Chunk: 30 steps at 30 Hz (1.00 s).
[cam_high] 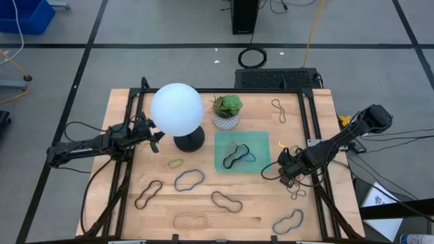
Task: Pick and place rubber bands into bin
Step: Put the orange rubber band into the blue bin
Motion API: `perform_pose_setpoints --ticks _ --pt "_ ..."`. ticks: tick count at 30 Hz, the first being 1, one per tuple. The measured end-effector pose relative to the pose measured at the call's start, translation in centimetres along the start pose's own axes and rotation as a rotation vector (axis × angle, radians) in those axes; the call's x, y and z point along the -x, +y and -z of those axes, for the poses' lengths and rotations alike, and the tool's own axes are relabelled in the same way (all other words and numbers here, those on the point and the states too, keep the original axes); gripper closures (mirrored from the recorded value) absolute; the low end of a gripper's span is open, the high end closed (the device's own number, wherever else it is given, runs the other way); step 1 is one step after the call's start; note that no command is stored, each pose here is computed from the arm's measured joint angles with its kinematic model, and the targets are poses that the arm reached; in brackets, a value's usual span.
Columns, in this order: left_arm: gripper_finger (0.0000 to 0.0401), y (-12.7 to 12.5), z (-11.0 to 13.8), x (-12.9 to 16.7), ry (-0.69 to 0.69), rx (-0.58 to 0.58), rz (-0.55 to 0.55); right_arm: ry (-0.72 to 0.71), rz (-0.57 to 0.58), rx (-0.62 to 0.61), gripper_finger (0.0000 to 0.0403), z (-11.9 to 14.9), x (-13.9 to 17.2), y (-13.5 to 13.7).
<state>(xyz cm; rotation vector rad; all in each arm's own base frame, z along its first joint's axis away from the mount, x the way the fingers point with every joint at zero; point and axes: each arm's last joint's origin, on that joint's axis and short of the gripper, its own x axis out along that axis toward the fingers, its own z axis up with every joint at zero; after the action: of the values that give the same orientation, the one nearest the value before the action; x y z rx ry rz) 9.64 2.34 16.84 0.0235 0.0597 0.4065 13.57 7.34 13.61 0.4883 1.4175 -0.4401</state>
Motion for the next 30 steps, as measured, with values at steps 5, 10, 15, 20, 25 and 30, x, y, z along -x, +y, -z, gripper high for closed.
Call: perform_pose_setpoints --ticks 5,10,15,20,25,30 --pt "0.0215 0.0 0.0 0.0 0.0 0.0 0.0 -0.002 -0.005 0.031 0.0386 0.0 0.0 0.1" --pt "0.0215 0.0 0.0 0.0 0.0 0.0 0.0 -0.005 -0.004 0.049 0.0398 0.0 0.0 0.1" --pt "0.0215 0.0 0.0 0.0 0.0 0.0 0.0 0.017 -0.033 0.062 0.0401 0.0 0.2 0.2" --pt "0.0215 0.0 0.0 0.0 0.0 0.0 0.0 0.081 -0.164 0.071 0.0402 -0.3 1.5 1.4" --pt "0.0215 0.0 0.0 0.0 0.0 0.0 0.0 0.076 -0.332 0.112 0.0402 -0.9 3.0 3.0" --pt "0.0215 0.0 0.0 0.0 0.0 0.0 0.0 -0.113 -0.574 0.291 0.0402 -2.3 4.4 5.3"
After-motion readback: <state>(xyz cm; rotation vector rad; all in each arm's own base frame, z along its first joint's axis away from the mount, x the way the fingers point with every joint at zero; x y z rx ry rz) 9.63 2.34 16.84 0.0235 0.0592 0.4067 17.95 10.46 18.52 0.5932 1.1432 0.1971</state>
